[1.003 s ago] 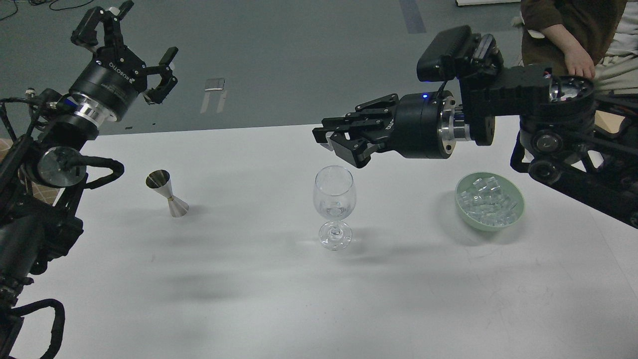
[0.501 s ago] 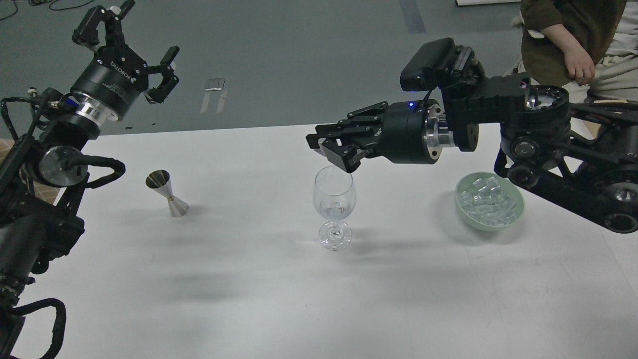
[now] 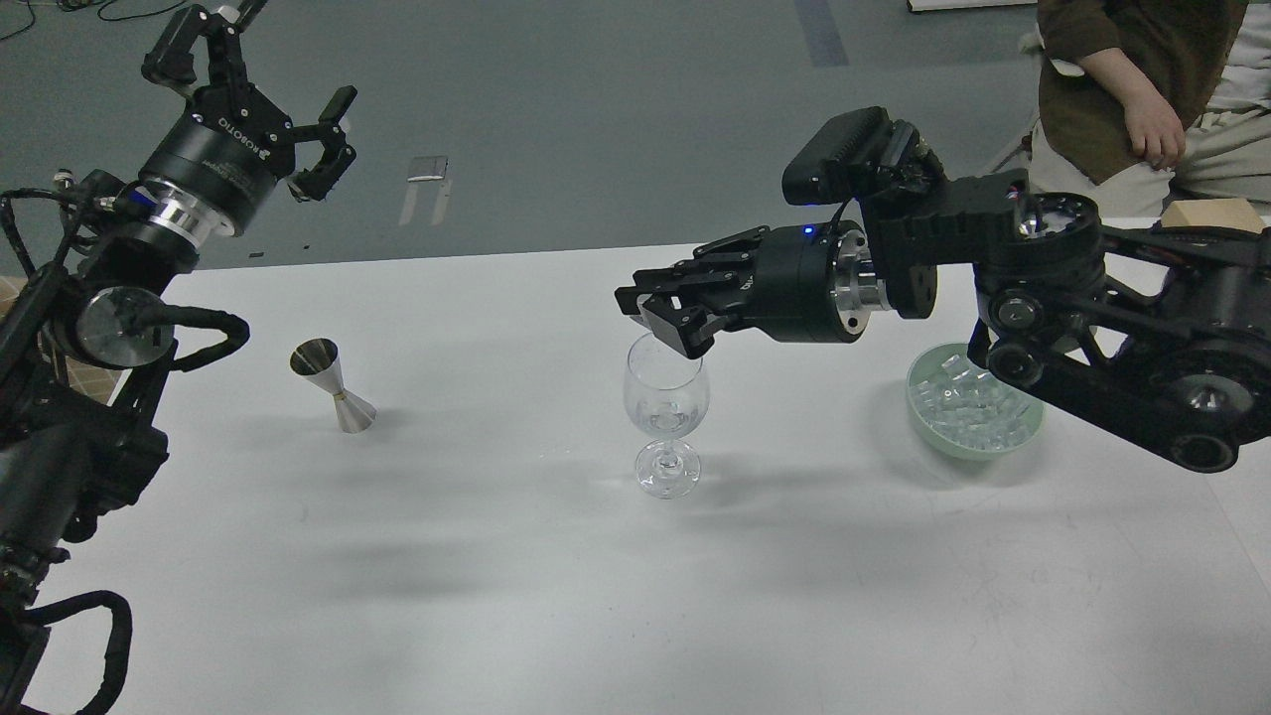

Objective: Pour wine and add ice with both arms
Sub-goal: 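Carry the ice in the right hand over the wine glass, then open the right hand above the wine glass to drop the ice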

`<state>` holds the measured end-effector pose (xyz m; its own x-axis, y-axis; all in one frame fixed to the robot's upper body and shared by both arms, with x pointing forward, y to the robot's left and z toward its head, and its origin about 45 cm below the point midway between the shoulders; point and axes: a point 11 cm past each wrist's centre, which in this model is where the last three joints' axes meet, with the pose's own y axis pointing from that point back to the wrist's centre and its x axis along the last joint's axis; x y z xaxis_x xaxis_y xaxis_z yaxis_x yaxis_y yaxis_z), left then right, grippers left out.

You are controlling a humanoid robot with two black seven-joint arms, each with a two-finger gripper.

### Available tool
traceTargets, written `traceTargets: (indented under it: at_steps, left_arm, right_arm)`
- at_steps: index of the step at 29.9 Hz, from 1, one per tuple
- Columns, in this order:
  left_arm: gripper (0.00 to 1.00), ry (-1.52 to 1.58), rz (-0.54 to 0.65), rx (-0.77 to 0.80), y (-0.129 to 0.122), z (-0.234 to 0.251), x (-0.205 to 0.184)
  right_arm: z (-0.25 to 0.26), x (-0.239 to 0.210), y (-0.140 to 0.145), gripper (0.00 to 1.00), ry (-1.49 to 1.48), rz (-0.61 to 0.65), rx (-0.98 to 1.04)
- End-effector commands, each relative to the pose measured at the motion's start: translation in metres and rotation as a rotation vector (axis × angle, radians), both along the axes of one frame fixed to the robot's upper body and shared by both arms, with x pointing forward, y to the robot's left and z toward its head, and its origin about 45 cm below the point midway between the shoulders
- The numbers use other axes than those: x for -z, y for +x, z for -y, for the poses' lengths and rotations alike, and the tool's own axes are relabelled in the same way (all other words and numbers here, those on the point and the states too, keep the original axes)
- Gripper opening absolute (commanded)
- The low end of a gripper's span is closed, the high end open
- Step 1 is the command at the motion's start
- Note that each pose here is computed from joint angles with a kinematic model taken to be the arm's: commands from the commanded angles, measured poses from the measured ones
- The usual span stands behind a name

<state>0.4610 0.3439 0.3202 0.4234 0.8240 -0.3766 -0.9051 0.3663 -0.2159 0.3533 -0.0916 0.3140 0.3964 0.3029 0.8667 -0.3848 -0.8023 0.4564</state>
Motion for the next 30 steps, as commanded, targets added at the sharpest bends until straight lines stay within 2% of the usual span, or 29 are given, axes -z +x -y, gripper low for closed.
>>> traceTargets:
  at_steps: [1, 23, 30]
  left_arm:
    - [0.98, -0.001, 0.002, -0.001, 0.000, 0.000, -0.001]
    - [0.98, -0.006, 0.004, -0.004, 0.000, -0.001, -0.002]
    - [0.98, -0.006, 0.003, -0.004, 0.000, -0.002, -0.001]
  right_arm:
    - [-0.003, 0.004, 0.000, 0.00, -0.004, 0.000, 0.003]
    - [-0.011, 0.014, -0.002, 0.00, -0.009, -0.020, 0.000]
    - [-0.011, 0.015, 0.000, 0.03, -0.014, -0.019, 0.015]
